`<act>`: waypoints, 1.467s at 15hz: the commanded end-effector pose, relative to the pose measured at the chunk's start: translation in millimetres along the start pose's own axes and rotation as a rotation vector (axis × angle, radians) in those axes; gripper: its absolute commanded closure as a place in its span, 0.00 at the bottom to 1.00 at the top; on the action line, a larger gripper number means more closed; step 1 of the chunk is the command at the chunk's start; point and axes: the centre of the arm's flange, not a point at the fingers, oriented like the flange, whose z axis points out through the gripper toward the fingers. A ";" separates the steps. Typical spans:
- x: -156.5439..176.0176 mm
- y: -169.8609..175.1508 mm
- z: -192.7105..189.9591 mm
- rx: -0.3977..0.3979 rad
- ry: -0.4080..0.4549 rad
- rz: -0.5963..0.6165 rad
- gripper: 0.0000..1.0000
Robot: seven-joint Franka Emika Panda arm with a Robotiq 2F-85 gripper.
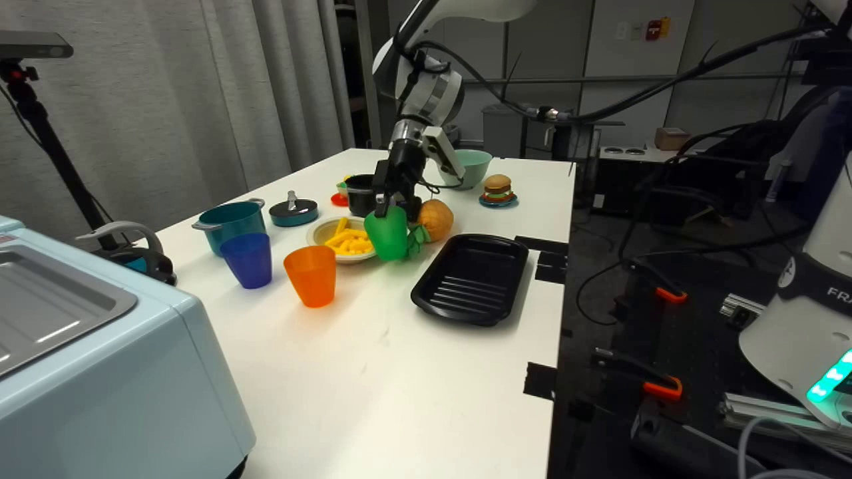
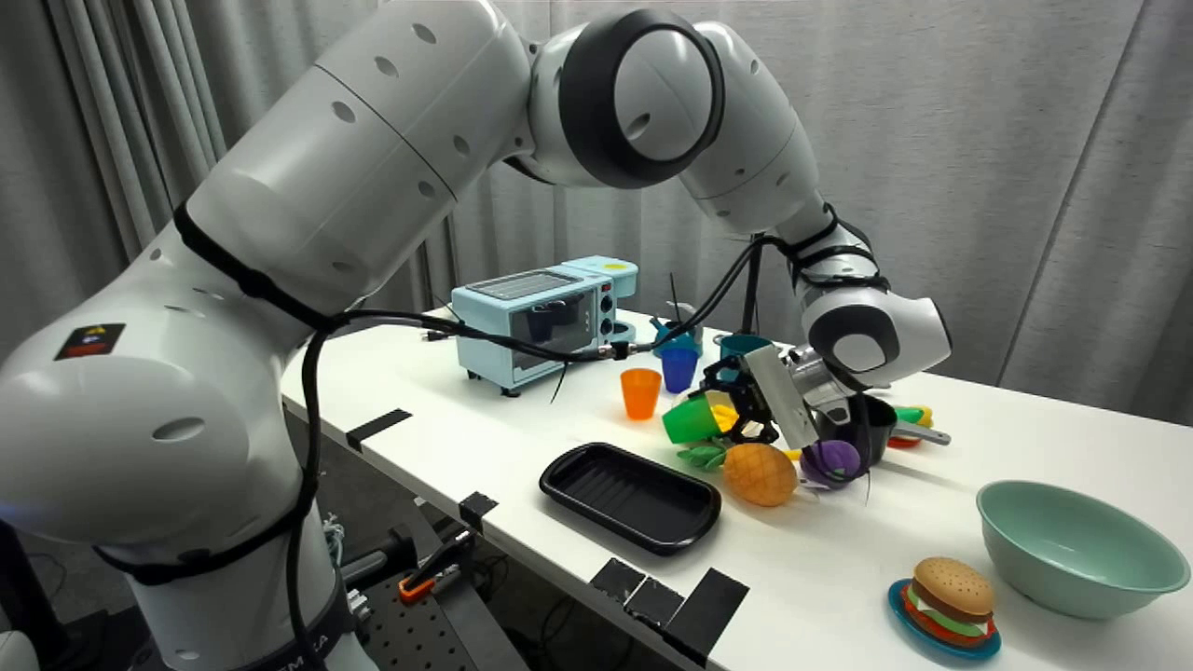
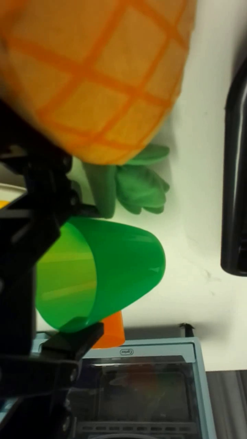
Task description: Pour the contents in the cup into the bowl
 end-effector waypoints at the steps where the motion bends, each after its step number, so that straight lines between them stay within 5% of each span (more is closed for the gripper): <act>1: 6.8 7.1 -7.6 -0.053 -0.052 -0.091 0.50; 14: 12.4 11.1 -14.5 -0.211 -0.070 -0.236 0.50; 16: 12.9 10.4 -15.8 -0.225 -0.072 -0.236 0.06; 22: 15.0 18.0 -17.1 -0.285 -0.075 -0.241 0.00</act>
